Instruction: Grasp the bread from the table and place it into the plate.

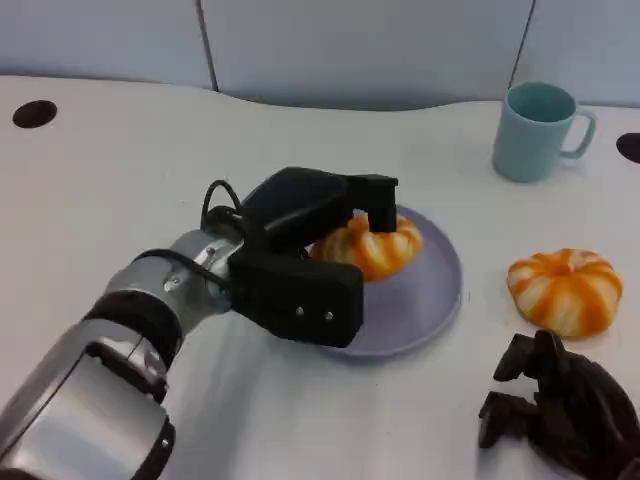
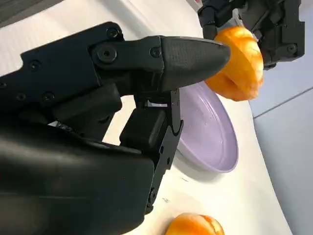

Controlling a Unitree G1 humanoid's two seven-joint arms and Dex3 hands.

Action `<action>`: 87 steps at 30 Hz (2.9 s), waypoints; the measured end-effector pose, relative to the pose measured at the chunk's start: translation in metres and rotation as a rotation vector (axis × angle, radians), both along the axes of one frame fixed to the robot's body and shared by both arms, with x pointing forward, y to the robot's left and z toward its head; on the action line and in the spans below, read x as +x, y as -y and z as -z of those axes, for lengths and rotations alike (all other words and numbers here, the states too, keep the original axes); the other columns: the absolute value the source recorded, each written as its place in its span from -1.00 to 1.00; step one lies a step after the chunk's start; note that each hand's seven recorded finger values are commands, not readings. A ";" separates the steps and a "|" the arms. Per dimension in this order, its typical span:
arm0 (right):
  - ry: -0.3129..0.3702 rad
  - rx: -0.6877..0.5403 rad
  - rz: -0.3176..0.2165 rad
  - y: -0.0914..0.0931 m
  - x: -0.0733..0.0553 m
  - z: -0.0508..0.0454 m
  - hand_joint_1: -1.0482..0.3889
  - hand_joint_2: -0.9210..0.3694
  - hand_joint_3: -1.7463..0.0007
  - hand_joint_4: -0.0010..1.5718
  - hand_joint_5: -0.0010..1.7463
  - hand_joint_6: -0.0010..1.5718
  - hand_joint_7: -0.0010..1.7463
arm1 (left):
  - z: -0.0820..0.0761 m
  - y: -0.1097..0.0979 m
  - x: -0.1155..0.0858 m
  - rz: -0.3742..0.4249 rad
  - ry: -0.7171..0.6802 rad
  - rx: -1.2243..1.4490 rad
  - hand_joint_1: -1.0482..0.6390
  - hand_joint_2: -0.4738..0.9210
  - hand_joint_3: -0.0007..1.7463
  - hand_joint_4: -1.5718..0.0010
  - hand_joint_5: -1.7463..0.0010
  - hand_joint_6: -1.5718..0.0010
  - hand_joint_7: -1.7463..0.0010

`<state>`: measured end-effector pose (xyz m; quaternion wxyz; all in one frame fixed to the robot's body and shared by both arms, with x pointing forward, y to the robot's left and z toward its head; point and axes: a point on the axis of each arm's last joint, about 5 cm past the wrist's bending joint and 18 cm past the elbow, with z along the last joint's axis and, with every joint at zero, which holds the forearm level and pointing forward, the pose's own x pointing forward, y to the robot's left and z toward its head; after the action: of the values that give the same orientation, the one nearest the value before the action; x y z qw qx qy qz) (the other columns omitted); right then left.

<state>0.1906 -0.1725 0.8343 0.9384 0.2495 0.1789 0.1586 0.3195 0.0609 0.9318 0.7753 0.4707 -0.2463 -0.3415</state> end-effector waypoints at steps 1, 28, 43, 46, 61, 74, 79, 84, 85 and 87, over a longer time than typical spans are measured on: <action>0.000 0.000 -0.001 0.000 0.000 0.0000 -0.17 -1.00 0.50 0.60 0.29 0.42 0.22 | -0.002 0.001 0.001 -0.001 0.007 0.011 -0.04 0.32 0.58 -0.26 -1.00 -0.05 -1.00; 0.006 0.005 -0.015 -0.002 -0.001 0.0003 -0.18 -1.00 0.50 0.60 0.28 0.43 0.20 | -0.009 0.009 0.007 0.019 -0.012 0.264 -0.64 1.00 -0.69 0.99 0.47 0.73 0.99; 0.006 0.012 -0.013 -0.002 -0.001 0.0008 -0.18 -1.00 0.52 0.61 0.27 0.46 0.17 | -0.016 -0.004 0.012 0.001 -0.100 0.241 -0.69 1.00 -0.68 0.96 0.60 0.71 0.97; 0.006 0.012 -0.014 -0.002 -0.001 0.0008 -0.18 -1.00 0.51 0.60 0.28 0.47 0.17 | -0.016 -0.014 0.012 -0.014 -0.167 0.057 -0.68 1.00 -0.68 0.99 0.60 0.72 0.97; 0.006 0.013 -0.013 -0.001 0.000 0.0016 -0.18 -1.00 0.49 0.60 0.28 0.48 0.16 | 0.028 -0.078 -0.010 0.028 -0.649 -0.743 -0.64 1.00 -0.73 0.73 0.43 0.62 0.95; 0.013 0.018 -0.017 0.000 0.000 0.0023 -0.19 -1.00 0.51 0.59 0.27 0.46 0.16 | 0.078 -0.098 -0.065 -0.017 -0.903 -1.312 -0.36 1.00 -0.86 0.19 0.26 0.15 0.86; 0.010 0.017 -0.012 -0.001 0.000 0.0023 -0.19 -1.00 0.51 0.60 0.28 0.47 0.16 | 0.080 -0.093 -0.085 -0.106 -0.951 -1.463 -0.28 1.00 -0.68 0.17 -0.09 -0.03 0.79; 0.010 0.009 -0.014 -0.002 0.000 0.0020 -0.18 -1.00 0.50 0.61 0.28 0.47 0.18 | 0.081 -0.095 -0.101 -0.227 -0.972 -1.513 -0.22 0.99 -0.57 0.16 -0.37 0.17 0.19; 0.010 0.008 -0.014 -0.002 0.000 0.0019 -0.18 -1.00 0.50 0.62 0.28 0.48 0.18 | 0.081 -0.095 -0.104 -0.245 -0.973 -1.516 -0.20 0.99 -0.56 0.15 -0.39 0.21 0.09; 0.010 0.008 -0.012 -0.002 0.000 0.0019 -0.18 -1.00 0.50 0.62 0.28 0.48 0.18 | 0.082 -0.097 -0.108 -0.272 -0.979 -1.522 -0.18 0.97 -0.53 0.15 -0.45 0.27 -0.07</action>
<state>0.1910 -0.1701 0.8324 0.9373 0.2512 0.1752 0.1662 0.2114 0.1580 0.8500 0.9277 -0.3399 0.0088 -0.1539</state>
